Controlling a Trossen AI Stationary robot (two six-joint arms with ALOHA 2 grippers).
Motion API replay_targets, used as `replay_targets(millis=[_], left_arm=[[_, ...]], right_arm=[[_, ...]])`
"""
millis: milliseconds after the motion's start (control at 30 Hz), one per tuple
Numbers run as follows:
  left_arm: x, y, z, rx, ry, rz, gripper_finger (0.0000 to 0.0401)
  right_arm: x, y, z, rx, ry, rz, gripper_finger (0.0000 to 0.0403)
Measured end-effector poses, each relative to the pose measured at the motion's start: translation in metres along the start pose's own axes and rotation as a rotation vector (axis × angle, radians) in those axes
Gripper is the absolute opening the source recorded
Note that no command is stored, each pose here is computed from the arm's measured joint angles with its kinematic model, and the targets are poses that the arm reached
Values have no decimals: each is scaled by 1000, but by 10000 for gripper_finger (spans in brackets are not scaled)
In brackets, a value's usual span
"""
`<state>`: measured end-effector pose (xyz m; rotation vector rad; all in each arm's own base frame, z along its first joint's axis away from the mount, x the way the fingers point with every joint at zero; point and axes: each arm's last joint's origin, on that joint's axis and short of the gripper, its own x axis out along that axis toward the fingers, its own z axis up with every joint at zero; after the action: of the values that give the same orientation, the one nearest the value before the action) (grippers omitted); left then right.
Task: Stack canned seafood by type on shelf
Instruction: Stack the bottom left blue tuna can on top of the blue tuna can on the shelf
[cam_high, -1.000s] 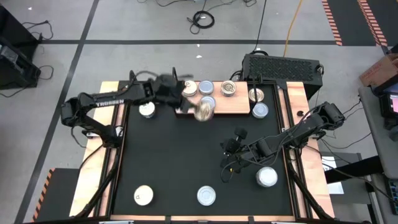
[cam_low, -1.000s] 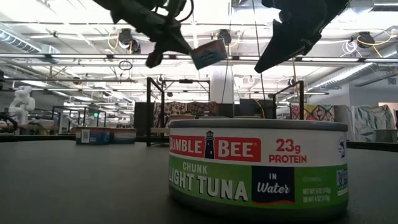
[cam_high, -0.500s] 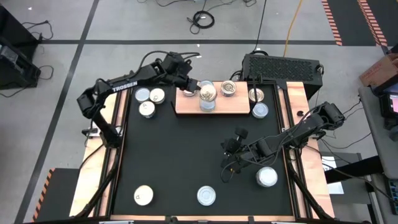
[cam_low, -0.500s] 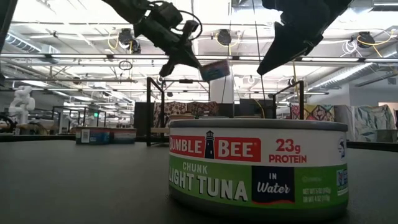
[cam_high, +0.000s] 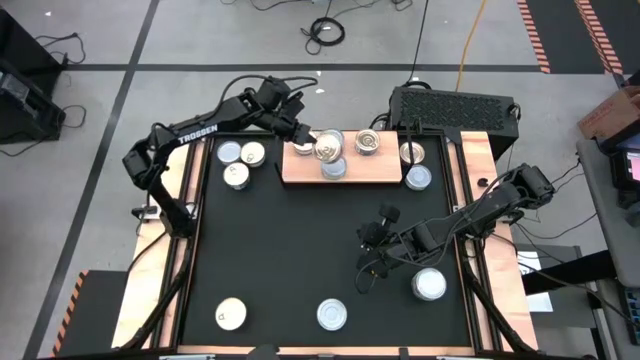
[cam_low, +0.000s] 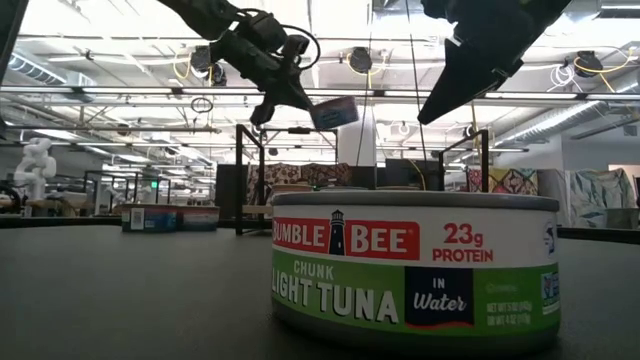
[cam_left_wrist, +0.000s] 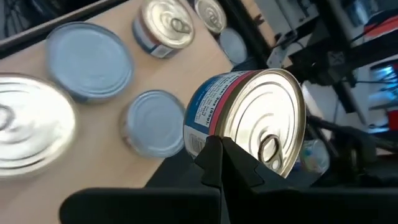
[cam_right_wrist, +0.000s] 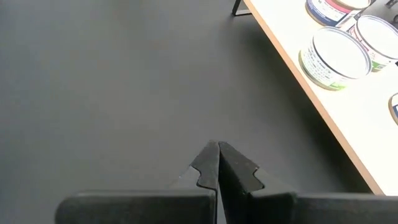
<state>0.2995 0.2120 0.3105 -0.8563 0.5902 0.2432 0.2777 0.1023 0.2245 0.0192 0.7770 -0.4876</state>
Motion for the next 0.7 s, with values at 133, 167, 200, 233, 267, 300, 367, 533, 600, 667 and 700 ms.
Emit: replay_targets(millis=[133,167,200,233,267,300,367,533,600,667,700], left_arm=[[-11,-4,6,37,-1,19,0],[-13,-4,8,43,-4,30,0],[-15,-4,8,43,-5,42,0],[-17,-4,9,41,-3,49,0],[-19,-2,9,33,1,55,0],[-20,1,9,20,9,65,0],[-25,8,8,-7,25,89,0],[-35,23,13,-39,12,122,0],[-38,27,15,-43,-7,126,0],[-38,32,18,-48,-18,130,0],[-36,37,19,-56,-16,133,0]], right_arm=[[0,0,0,5,0,0,0],[0,0,0,5,0,0,0],[0,0,0,5,0,0,0],[0,0,0,5,0,0,0],[0,0,0,5,0,0,0],[0,0,0,6,0,0,0],[0,0,0,6,0,0,0],[0,0,0,6,0,0,0],[0,0,0,6,0,0,0],[0,0,0,6,0,-1,0],[0,0,0,6,0,0,0]])
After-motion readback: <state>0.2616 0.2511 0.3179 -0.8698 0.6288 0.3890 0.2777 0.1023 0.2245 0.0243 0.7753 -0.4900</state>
